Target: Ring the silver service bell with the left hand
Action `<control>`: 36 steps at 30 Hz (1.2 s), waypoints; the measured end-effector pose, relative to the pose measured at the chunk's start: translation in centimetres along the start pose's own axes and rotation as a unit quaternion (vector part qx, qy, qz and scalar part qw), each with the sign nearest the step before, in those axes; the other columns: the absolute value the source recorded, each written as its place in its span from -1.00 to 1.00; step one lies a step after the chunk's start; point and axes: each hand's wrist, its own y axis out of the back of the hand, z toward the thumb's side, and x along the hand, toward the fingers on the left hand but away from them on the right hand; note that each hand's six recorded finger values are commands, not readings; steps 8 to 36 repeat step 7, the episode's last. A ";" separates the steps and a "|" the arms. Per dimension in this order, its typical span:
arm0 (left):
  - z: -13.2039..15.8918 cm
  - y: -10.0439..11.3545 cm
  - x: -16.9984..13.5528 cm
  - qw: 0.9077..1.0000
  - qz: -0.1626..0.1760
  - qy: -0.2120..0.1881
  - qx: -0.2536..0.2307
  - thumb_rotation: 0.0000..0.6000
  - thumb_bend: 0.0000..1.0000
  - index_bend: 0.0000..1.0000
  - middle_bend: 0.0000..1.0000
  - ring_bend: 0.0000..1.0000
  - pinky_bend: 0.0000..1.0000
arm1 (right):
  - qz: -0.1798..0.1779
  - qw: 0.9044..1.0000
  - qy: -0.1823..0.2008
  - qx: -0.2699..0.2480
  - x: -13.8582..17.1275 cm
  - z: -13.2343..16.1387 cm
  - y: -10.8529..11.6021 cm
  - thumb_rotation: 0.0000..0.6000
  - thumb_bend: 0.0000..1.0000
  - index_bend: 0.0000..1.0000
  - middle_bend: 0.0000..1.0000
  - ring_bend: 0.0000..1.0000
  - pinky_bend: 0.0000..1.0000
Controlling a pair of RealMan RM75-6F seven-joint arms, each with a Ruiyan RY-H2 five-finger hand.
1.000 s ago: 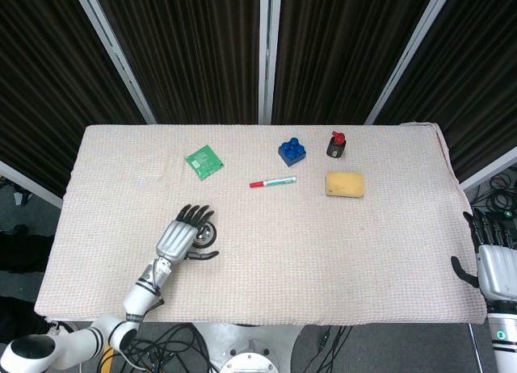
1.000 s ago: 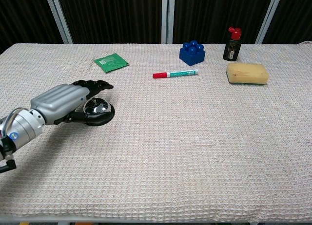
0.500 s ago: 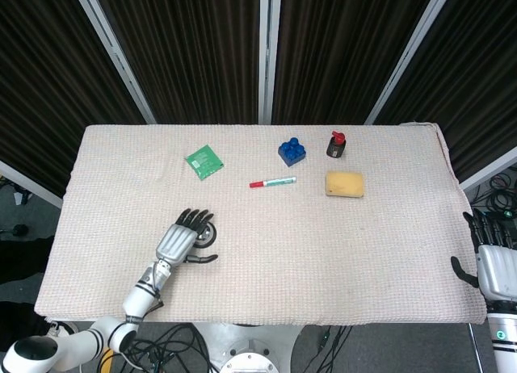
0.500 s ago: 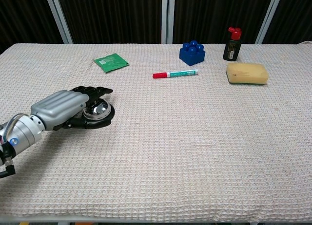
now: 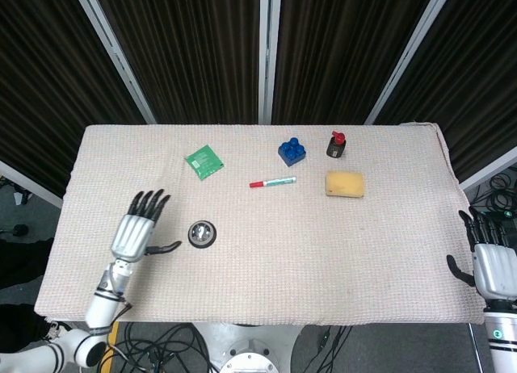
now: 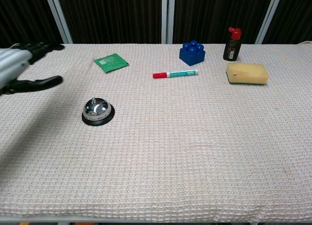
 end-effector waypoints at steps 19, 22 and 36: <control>-6.8 3.3 -7.2 0.995 0.008 0.090 0.039 -1.00 -1.00 -1.00 -1.00 -1.00 -1.00 | 0.005 1.000 0.008 -0.001 -0.1 0.7 -0.6 1.00 -0.52 -1.00 -1.00 -1.00 -1.00; -6.8 3.3 -7.2 0.995 0.008 0.090 0.039 -1.00 -1.00 -1.00 -1.00 -1.00 -1.00 | 0.005 1.000 0.008 -0.001 -0.1 0.7 -0.6 1.00 -0.52 -1.00 -1.00 -1.00 -1.00; -6.8 3.3 -7.2 0.995 0.008 0.090 0.039 -1.00 -1.00 -1.00 -1.00 -1.00 -1.00 | 0.005 1.000 0.008 -0.001 -0.1 0.7 -0.6 1.00 -0.52 -1.00 -1.00 -1.00 -1.00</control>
